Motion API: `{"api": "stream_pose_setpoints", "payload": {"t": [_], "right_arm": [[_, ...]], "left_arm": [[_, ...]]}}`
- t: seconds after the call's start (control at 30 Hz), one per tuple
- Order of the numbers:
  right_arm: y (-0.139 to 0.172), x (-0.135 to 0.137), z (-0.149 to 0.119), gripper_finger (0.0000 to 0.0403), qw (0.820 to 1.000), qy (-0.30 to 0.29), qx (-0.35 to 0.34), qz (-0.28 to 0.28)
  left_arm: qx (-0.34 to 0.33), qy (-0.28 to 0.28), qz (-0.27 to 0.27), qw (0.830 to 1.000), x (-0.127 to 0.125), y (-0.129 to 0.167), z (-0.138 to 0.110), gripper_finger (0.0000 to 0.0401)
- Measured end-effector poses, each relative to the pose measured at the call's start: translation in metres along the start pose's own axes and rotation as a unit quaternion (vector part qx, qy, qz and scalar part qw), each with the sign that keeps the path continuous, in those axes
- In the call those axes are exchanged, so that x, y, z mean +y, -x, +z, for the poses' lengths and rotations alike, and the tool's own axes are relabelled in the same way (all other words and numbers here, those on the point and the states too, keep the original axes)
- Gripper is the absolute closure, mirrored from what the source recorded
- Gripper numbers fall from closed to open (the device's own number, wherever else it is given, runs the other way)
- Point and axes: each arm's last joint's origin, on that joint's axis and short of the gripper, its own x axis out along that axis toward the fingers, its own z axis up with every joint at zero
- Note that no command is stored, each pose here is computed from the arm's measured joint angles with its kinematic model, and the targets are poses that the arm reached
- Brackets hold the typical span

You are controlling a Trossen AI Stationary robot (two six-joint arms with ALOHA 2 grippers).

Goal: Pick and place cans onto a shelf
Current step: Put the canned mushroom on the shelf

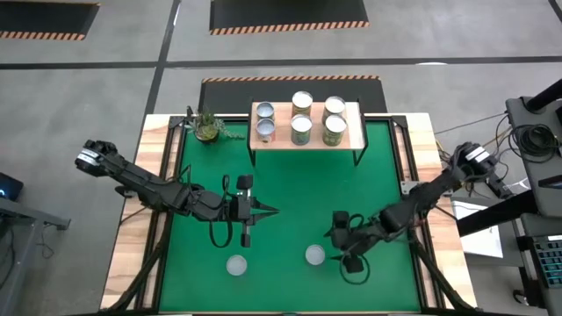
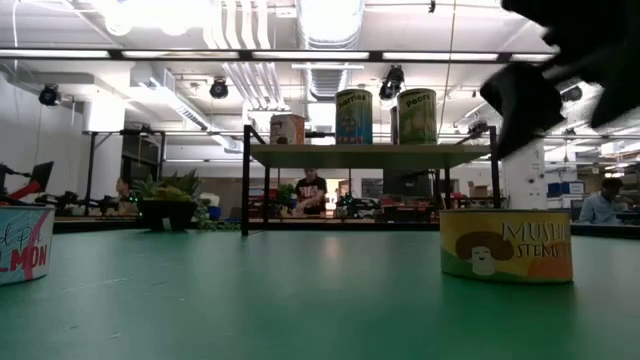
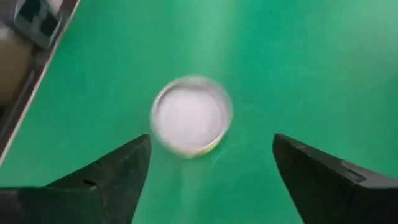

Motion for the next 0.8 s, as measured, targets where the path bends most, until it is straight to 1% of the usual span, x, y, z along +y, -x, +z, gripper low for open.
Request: {"api": "stream_pose_setpoints", "payload": {"t": [0.1, 0.23, 0.37, 0.57, 0.7, 0.8], "right_arm": [[-0.013, 0.007, -0.009, 0.0056, 1.000, 0.013, 0.028, 0.007], [-0.030, 0.014, -0.019, 0.0045, 0.999, 0.014, 0.047, 0.007], [-0.046, 0.019, -0.022, 0.0044, 0.999, 0.013, 0.032, 0.008], [-0.068, 0.021, -0.027, 0.0044, 1.000, 0.012, 0.007, -0.010], [-0.074, 0.022, -0.025, 0.0046, 1.000, 0.007, -0.017, -0.014], [-0.075, 0.022, -0.024, 0.0062, 0.999, 0.005, -0.027, -0.018]], "left_arm": [[0.000, 0.000, 0.000, 1.000, 0.000, 0.000, 0.000, 0.0401], [0.001, 0.000, 0.000, 1.000, -0.001, -0.001, -0.001, 0.0401], [0.007, -0.001, -0.001, 1.000, -0.002, -0.004, -0.003, 0.0401], [0.010, 0.005, -0.001, 1.000, -0.004, -0.007, -0.003, 0.0401], [0.011, 0.004, -0.001, 1.000, -0.004, -0.008, -0.004, 0.0401], [0.011, 0.004, -0.001, 1.000, -0.004, -0.008, -0.004, 0.0401]]}}
